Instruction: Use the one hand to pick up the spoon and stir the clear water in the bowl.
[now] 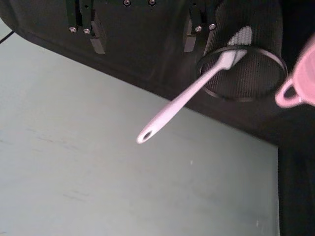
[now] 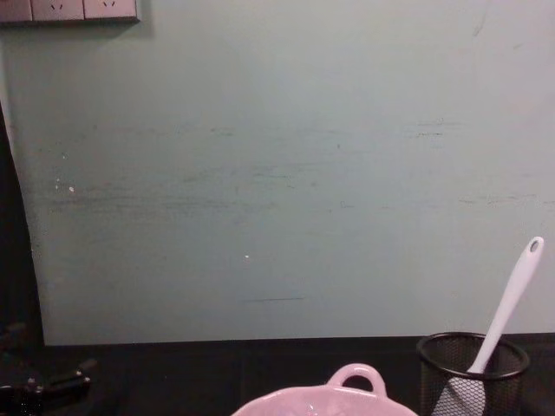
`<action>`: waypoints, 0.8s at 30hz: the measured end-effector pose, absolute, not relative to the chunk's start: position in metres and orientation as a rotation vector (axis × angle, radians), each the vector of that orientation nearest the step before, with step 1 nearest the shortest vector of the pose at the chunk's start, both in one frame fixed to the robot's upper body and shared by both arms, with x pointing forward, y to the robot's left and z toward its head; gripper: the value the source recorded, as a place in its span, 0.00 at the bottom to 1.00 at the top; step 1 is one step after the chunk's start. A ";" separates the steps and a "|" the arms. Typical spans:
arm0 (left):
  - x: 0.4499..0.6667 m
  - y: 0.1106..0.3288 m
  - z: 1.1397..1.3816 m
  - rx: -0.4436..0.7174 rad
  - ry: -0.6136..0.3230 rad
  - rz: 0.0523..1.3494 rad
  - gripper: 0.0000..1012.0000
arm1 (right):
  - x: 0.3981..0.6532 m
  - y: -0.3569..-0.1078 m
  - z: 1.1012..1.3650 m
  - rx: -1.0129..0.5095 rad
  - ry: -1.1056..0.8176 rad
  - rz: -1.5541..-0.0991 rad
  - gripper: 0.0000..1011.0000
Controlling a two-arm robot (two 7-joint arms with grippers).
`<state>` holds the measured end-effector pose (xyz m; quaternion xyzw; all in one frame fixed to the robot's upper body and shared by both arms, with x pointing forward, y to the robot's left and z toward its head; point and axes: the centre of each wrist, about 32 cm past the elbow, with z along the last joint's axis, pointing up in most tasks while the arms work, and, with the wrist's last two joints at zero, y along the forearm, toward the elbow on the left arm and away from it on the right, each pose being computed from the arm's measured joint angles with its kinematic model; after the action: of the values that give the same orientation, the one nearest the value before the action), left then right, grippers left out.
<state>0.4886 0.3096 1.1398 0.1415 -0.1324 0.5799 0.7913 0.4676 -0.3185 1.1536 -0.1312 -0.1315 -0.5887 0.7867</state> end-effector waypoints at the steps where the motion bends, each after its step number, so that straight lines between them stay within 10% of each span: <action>1: 0.489 0.310 1.140 0.304 -0.285 1.248 1.00 | 0.465 -0.320 1.157 -0.255 -0.268 -1.271 0.99; 24: 0.489 0.310 1.140 0.304 -0.285 1.248 1.00 | 0.523 -0.332 1.165 0.369 0.324 -1.049 0.99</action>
<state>0.4886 0.3097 1.1398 0.1414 -0.1325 0.5799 0.7913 0.5233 -0.3316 1.1648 0.1746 0.1530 -0.4958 0.8368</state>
